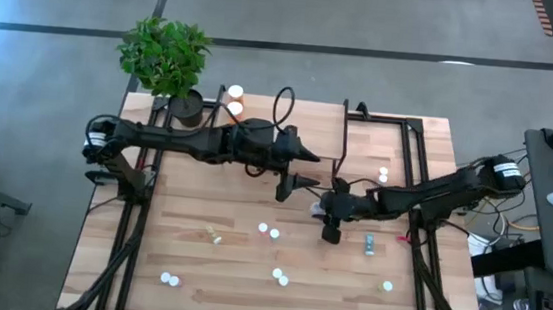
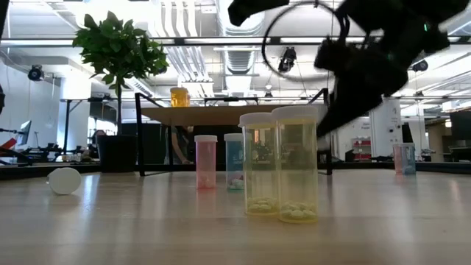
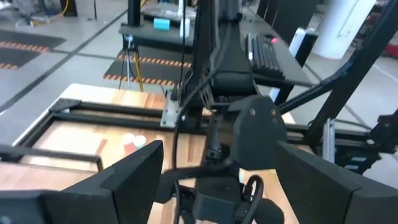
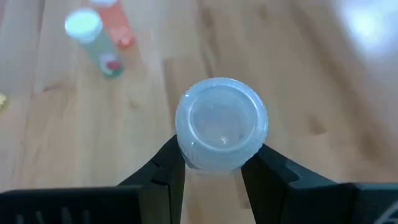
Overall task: Pick and place medicine bottles onto shelf by color
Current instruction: Put the transparent pill bottle on the shelf
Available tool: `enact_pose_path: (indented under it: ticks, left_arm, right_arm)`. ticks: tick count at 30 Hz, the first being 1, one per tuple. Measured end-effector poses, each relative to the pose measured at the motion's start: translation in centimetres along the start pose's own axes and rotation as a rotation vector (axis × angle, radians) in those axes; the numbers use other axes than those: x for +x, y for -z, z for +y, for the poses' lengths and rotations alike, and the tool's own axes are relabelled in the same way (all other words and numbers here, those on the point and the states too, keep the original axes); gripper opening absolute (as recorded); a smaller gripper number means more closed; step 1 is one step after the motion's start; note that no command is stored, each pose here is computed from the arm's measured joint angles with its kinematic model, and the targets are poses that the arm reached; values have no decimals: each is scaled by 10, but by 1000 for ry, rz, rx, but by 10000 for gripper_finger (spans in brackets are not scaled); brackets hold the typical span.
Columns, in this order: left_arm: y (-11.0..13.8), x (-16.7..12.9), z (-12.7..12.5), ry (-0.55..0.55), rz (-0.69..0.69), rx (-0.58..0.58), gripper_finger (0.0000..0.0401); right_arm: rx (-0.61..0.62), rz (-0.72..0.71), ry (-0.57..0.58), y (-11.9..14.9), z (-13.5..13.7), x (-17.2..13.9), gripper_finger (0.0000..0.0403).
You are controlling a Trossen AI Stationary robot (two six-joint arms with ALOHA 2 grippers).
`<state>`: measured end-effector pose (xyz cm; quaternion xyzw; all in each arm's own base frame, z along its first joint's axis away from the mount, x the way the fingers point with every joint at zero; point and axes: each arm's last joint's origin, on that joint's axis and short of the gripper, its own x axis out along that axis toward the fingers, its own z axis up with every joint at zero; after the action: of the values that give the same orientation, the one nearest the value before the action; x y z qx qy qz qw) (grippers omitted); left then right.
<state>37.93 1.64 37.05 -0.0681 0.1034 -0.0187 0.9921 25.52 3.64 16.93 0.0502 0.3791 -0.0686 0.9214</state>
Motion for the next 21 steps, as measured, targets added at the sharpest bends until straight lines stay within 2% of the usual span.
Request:
enact_pose_path:
  ticks: [5, 8, 11, 18, 21]
  left_arm:
    - [-7, -1, 0, -16, -70, 14, 286]
    - [-12, 1, 1, -85, -155, 40, 286]
    - [-15, 4, 2, -91, -212, 42, 286]
    - [-3, 17, 4, -76, -171, 42, 286]
    - [3, 23, 4, -19, -141, 72, 286]
  right_arm:
    - [-82, 32, 22, -34, -3, -36, 123]
    - [-130, 13, 28, -51, -6, -54, 124]
    - [-146, -39, 32, -67, -9, -66, 125]
    - [-231, -88, 44, -98, -7, -81, 126]
    - [-274, -54, 51, -102, -5, -77, 126]
